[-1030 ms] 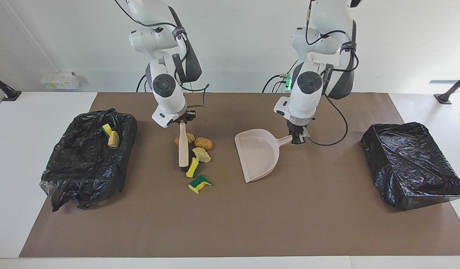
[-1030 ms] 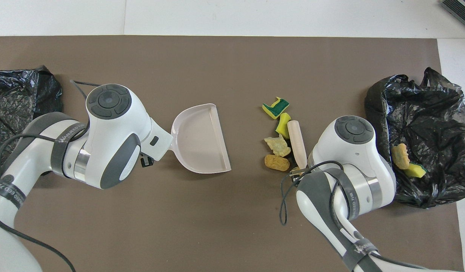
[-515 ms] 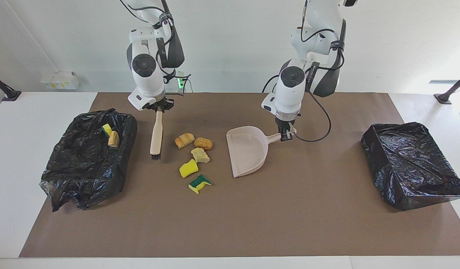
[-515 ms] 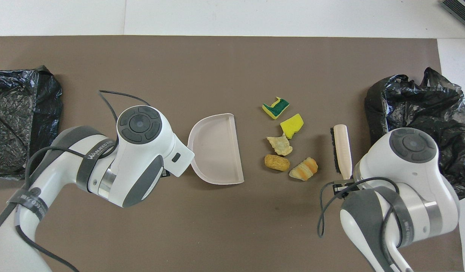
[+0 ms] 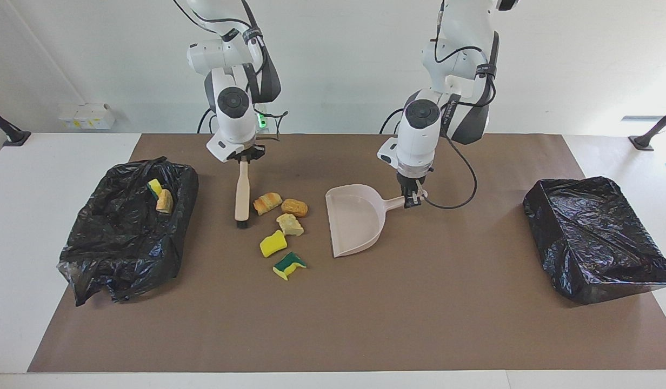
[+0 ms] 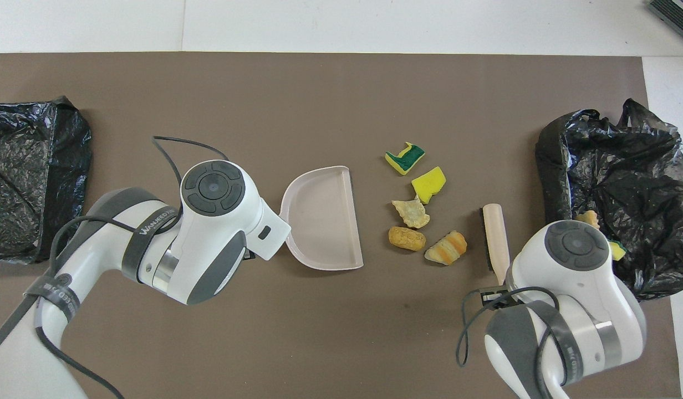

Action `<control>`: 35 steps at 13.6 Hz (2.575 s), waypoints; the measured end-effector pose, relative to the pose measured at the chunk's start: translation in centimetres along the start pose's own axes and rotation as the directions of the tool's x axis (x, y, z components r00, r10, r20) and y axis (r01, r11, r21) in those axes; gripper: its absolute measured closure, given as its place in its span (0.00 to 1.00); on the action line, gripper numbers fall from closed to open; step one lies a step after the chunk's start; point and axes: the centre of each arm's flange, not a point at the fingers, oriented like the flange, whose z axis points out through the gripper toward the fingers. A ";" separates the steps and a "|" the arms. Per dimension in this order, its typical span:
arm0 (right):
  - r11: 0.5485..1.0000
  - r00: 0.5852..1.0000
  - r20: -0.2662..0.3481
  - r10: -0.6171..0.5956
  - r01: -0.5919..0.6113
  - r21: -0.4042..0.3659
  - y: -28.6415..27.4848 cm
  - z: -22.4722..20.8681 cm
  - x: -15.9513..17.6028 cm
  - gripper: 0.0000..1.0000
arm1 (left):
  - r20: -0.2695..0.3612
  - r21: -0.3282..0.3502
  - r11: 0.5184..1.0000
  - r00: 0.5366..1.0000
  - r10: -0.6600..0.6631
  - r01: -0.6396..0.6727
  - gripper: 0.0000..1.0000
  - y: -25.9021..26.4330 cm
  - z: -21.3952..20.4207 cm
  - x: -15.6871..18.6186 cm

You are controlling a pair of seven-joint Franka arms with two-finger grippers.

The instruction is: Sweep and dump trash in bin

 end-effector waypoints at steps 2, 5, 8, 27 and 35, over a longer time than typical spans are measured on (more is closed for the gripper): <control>0.998 1.000 0.006 0.012 -0.012 0.065 -2.6 0.4 0.6 0.74 | 0.000 -0.001 1.000 1.000 0.005 -0.005 0.68 0.2 0.5 0.0; 0.984 0.998 0.026 0.050 -0.054 0.170 -6.5 -0.6 1.7 0.74 | 0.000 -0.001 1.000 1.000 0.011 -0.011 0.68 0.4 0.7 0.1; 0.938 0.994 0.040 0.104 -0.111 0.328 -12.4 -1.5 3.1 0.74 | 0.000 -0.001 1.000 1.000 0.015 -0.015 0.68 0.5 0.8 0.1; 0.913 0.929 -0.119 -0.349 0.310 -0.264 1.0 -10.8 11.3 0.74 | -0.005 0.002 0.987 0.987 -0.158 0.158 0.68 0.8 1.1 -0.6; 0.842 0.893 -0.064 -0.445 0.393 -0.370 -0.1 -5.2 18.0 0.74 | 0.010 -0.011 0.977 0.977 -0.212 0.212 0.68 -0.6 0.5 -1.7</control>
